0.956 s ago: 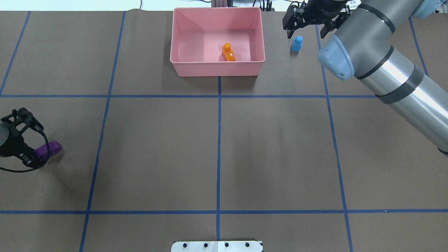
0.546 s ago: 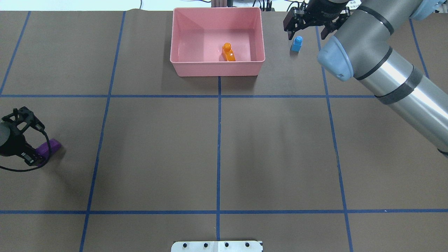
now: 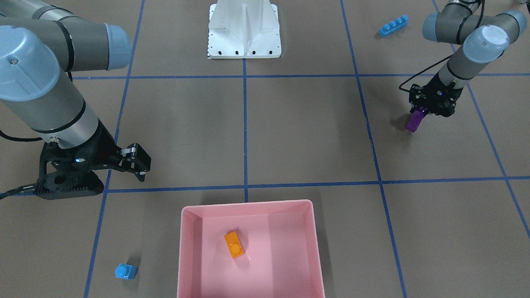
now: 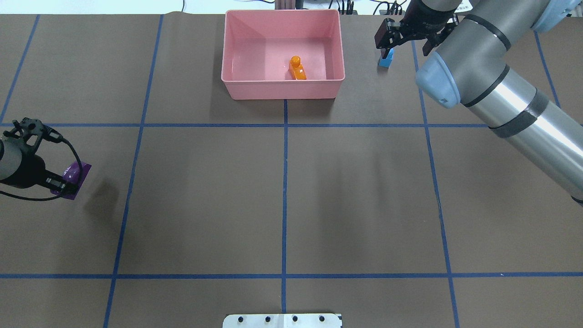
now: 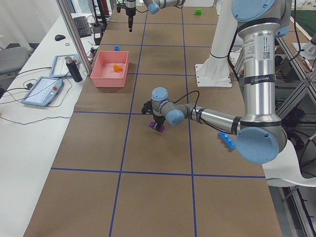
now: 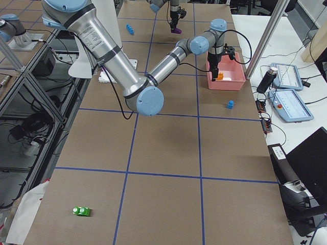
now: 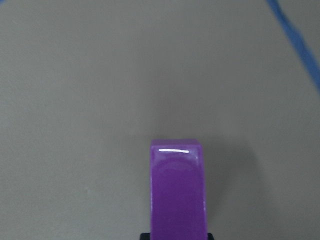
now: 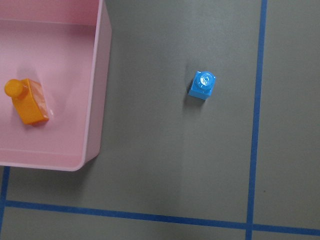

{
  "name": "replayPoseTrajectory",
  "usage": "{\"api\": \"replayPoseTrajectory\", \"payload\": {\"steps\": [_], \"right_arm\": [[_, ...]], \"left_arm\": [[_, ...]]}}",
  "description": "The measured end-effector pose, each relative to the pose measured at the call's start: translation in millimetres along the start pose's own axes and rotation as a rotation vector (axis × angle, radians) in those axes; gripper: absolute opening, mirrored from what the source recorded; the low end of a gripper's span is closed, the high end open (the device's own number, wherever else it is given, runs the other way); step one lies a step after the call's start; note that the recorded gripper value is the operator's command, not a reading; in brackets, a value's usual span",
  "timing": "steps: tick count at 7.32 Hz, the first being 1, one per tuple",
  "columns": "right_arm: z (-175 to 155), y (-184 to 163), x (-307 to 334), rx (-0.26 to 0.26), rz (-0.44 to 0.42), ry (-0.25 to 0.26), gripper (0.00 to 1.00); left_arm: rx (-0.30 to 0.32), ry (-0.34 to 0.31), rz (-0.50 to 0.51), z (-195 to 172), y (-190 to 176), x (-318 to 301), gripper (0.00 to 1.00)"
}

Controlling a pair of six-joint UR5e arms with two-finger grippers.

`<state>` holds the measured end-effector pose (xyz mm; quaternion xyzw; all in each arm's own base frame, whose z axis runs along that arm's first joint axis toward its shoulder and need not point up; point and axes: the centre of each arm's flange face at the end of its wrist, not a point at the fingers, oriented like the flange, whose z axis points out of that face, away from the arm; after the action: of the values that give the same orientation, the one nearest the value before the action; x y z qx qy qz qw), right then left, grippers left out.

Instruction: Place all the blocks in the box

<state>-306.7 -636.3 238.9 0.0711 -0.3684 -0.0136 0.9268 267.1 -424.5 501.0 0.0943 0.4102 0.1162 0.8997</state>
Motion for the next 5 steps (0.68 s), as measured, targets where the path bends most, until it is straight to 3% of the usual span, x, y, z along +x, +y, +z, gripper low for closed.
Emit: {"api": "replayPoseTrajectory", "payload": {"steps": [2,5], "right_arm": [[7,1,10,-0.009,-0.012,0.010,0.99],[23,-11,37,-0.004,-0.042,0.018,1.00]], "left_arm": [[0.107,0.065,-0.223,-36,-69,47,0.00],[0.147,0.052,-0.400,-97,-215,138,0.00]]}}
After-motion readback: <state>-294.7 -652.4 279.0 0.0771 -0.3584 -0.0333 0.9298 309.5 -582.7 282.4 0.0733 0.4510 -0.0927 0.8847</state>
